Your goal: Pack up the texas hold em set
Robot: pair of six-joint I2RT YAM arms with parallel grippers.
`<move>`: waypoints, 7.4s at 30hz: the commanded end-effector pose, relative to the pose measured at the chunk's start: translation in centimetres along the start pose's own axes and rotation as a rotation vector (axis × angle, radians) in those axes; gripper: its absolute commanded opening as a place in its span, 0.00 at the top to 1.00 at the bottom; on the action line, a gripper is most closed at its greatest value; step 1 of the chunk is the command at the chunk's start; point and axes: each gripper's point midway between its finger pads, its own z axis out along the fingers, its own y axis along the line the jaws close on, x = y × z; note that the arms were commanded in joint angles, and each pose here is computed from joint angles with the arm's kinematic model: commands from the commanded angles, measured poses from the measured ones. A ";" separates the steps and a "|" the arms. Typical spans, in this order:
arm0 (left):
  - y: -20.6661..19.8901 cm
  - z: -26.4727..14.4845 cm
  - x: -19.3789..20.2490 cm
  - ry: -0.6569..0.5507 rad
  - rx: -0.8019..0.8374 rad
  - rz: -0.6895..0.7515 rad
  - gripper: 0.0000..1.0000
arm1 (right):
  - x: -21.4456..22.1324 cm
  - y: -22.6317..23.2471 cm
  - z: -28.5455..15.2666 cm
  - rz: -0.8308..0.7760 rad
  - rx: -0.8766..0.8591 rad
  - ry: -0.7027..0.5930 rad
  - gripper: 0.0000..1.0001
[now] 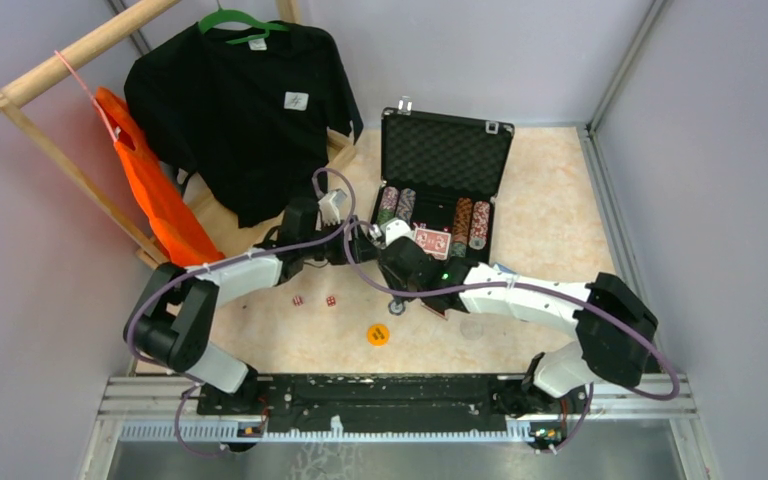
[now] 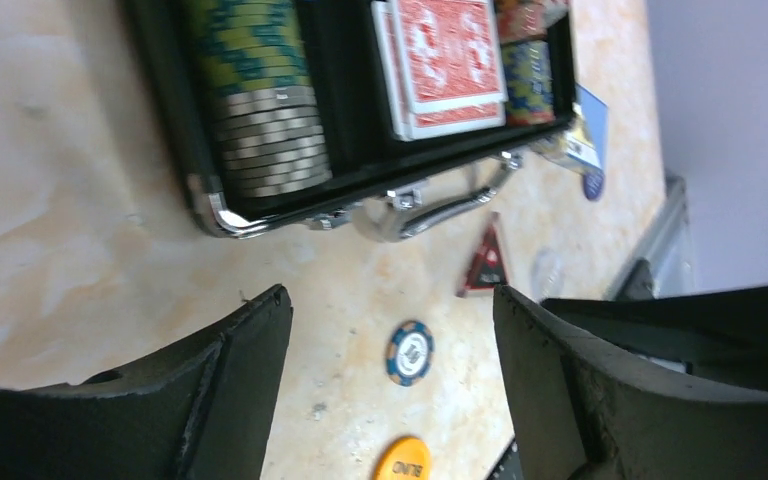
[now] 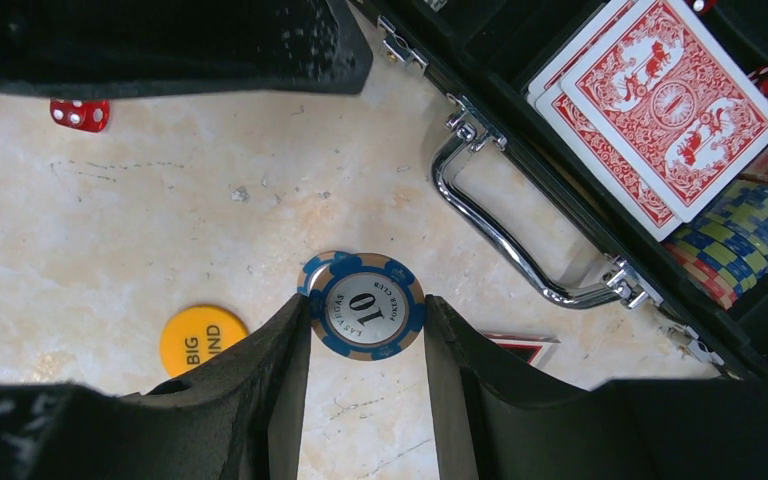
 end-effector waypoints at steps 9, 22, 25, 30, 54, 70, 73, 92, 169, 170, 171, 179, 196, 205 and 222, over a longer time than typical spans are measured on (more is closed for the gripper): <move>-6.9 -0.3 2.4 0.236 0.393 -0.071 0.27 | -2.3 -0.5 -1.9 -0.006 -0.010 -0.097 0.68; -8.2 0.4 4.5 0.327 0.493 -0.077 0.30 | -2.2 -0.8 -2.2 -0.014 -0.007 -0.106 0.68; -8.1 0.7 4.8 0.337 0.487 -0.080 0.32 | -2.3 -0.8 -2.3 -0.013 -0.009 -0.111 0.68; -7.7 1.4 5.3 0.360 0.487 -0.092 0.41 | -2.4 -0.9 -2.4 -0.013 -0.009 -0.116 0.68; -9.7 0.9 6.1 0.399 0.639 -0.104 1.00 | -1.6 -1.0 -1.7 -0.019 0.005 -0.100 0.68; -9.6 1.5 2.7 0.302 0.715 -0.016 1.00 | -2.4 -2.7 -3.2 0.000 0.005 -0.134 0.44; -8.7 2.3 -0.1 0.251 0.705 0.009 1.00 | -2.6 -4.0 -3.8 0.016 -0.002 -0.140 0.43; -2.2 6.5 -9.8 0.061 0.629 0.924 1.00 | -3.2 -8.5 -3.9 0.078 0.023 -0.186 0.42; -0.3 12.3 -9.1 0.162 0.396 1.132 0.58 | -1.4 -8.9 -1.2 0.086 0.028 -0.110 0.41; -0.4 12.3 -9.4 0.154 0.389 1.134 0.58 | -1.4 -8.9 -1.2 0.086 0.028 -0.111 0.41; -0.5 12.2 -9.6 0.147 0.384 1.138 0.57 | -1.3 -8.8 -1.2 0.086 0.027 -0.109 0.41; -1.5 11.5 -11.5 0.096 0.353 1.165 0.55 | -1.5 -8.8 -1.1 0.086 0.025 -0.112 0.41; -2.8 1.9 -20.8 -0.471 -0.006 0.910 0.53 | -0.8 -7.5 -0.2 0.086 -0.021 -0.065 0.37; 2.4 -5.5 -16.8 -0.670 -0.205 0.432 0.00 | 0.8 -2.6 1.4 0.013 -0.077 -0.012 0.36; 6.4 -9.0 -10.9 -0.642 -0.374 0.143 0.02 | 2.7 1.6 4.0 -0.015 -0.102 0.054 0.32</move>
